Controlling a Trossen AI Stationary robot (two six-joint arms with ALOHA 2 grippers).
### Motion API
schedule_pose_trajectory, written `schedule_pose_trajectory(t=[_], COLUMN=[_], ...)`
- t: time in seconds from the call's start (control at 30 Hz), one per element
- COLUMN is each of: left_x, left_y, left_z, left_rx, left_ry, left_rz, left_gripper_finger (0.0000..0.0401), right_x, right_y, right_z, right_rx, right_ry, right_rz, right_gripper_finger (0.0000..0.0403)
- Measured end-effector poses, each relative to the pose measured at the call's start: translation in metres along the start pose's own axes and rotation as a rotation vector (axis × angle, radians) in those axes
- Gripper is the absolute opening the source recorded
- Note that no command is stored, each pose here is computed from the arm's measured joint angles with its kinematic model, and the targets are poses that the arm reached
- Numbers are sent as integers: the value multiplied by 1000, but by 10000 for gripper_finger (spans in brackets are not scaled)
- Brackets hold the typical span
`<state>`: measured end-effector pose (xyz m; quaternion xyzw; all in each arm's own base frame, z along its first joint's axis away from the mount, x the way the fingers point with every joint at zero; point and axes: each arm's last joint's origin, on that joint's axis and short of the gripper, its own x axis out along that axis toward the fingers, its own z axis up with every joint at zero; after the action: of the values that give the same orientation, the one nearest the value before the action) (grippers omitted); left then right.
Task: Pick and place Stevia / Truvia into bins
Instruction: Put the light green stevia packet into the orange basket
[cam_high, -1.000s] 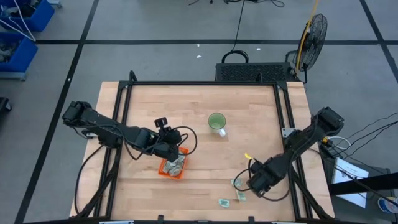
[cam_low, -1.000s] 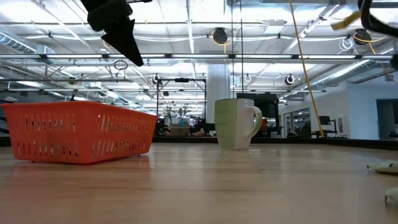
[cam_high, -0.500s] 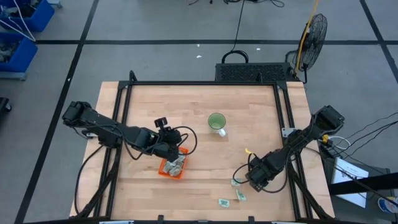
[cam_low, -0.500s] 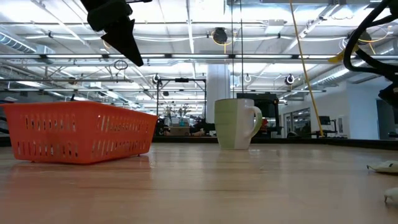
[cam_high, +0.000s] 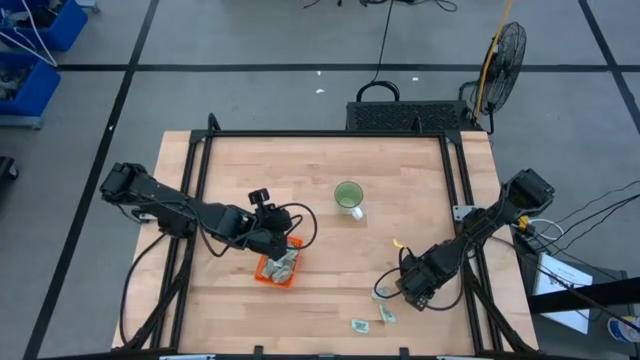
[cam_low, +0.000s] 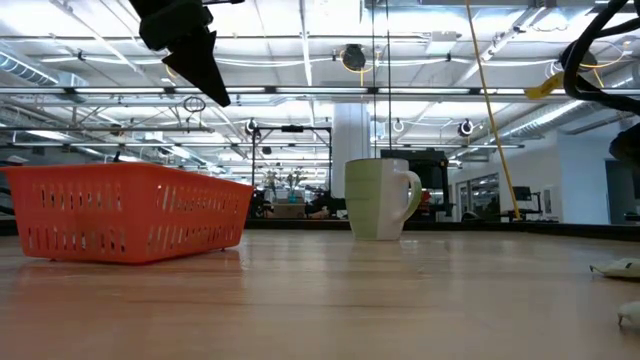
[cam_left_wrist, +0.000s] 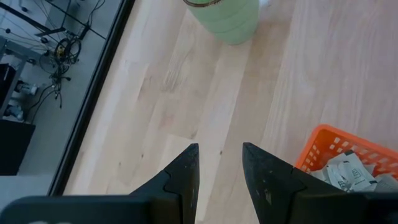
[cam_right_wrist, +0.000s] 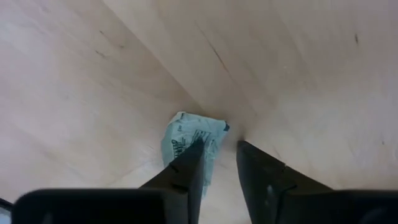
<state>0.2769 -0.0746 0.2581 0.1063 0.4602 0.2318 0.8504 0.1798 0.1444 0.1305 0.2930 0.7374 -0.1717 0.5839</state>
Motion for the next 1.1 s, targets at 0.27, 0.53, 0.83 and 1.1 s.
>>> schedule_pose_trajectory(t=[0.27,0.53,0.83,1.1], left_x=[0,0,0,0], left_y=[0,0,0,0], left_z=[0,0,0,0], left_rx=[3,8,8,7], left_ry=[0,0,-1,-9], left_rz=[0,0,0,16], left_gripper_finger=[129,129,129,129], right_x=[-4,-5,-34,-66], right_y=[3,8,34,46], right_z=[0,1,9,48], right_rx=[-66,-251,-582,-725], right_ry=[-25,-66,-482,-1155], right_rz=[54,103,348,148], right_gripper_finger=[34,4,1,0])
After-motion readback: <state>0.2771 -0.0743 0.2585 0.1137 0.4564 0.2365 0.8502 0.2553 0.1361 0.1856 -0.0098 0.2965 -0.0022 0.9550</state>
